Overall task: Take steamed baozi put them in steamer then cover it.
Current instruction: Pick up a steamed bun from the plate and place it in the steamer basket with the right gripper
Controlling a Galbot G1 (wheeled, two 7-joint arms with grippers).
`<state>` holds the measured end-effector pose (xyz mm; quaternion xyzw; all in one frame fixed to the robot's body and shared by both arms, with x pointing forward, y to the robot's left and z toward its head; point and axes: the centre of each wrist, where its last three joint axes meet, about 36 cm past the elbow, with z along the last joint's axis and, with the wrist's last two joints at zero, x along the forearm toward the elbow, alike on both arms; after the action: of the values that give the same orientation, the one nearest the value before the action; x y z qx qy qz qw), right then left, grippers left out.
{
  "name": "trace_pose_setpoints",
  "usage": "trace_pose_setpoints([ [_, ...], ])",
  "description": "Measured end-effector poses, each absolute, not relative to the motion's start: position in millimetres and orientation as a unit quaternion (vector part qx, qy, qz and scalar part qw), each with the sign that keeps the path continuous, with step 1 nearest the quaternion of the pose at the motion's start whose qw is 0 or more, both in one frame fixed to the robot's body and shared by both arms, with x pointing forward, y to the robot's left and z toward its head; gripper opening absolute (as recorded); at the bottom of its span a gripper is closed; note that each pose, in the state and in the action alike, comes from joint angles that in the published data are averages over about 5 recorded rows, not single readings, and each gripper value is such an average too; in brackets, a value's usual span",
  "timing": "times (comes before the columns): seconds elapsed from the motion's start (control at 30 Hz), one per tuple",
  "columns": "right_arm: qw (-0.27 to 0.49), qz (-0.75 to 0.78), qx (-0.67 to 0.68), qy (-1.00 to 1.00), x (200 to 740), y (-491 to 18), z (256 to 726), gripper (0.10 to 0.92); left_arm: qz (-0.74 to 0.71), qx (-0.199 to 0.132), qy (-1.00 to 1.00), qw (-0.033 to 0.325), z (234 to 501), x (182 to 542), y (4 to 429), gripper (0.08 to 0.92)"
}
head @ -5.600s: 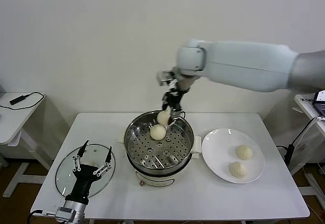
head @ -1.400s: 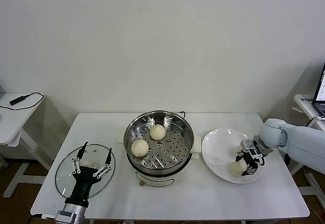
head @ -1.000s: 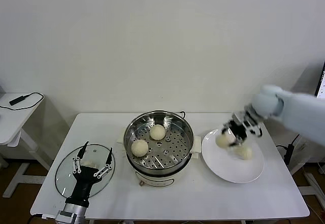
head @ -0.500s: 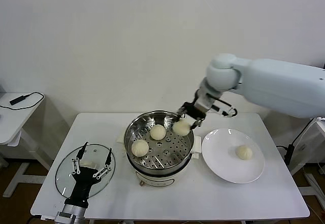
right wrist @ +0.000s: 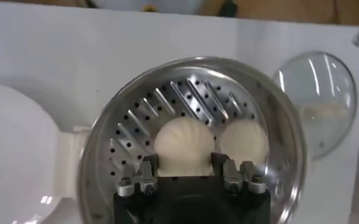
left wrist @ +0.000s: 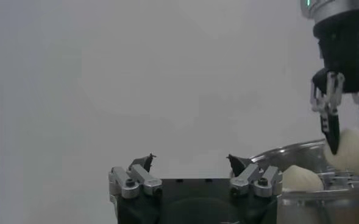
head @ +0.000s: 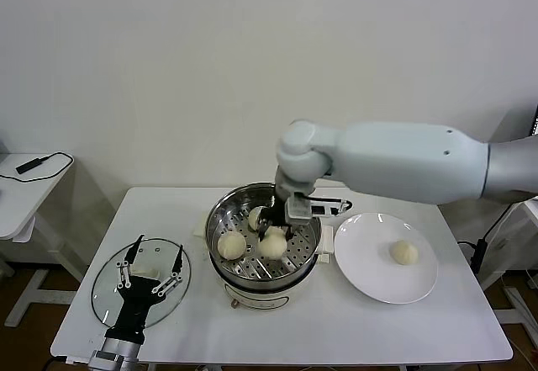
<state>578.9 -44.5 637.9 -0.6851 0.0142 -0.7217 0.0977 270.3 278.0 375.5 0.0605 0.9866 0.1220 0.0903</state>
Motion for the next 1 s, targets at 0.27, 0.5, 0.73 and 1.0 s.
trace_pose_setpoints([
  [0.27,0.117,-0.715,-0.689,-0.025,573,-34,614,0.641,0.121,0.061,0.987,0.091,375,271,278,0.823],
  [0.5,0.126,-0.712,-0.689,-0.042,569,-29,603,0.665,0.121,0.061,0.987,0.091,376,271,279,0.823],
  [0.73,0.131,-0.713,-0.687,-0.050,566,-28,600,0.779,0.120,0.061,0.987,0.091,376,271,278,0.823],
  [1.0,0.122,-0.725,-0.677,-0.035,569,-36,619,0.822,0.120,0.061,0.987,0.090,376,271,278,0.823],
])
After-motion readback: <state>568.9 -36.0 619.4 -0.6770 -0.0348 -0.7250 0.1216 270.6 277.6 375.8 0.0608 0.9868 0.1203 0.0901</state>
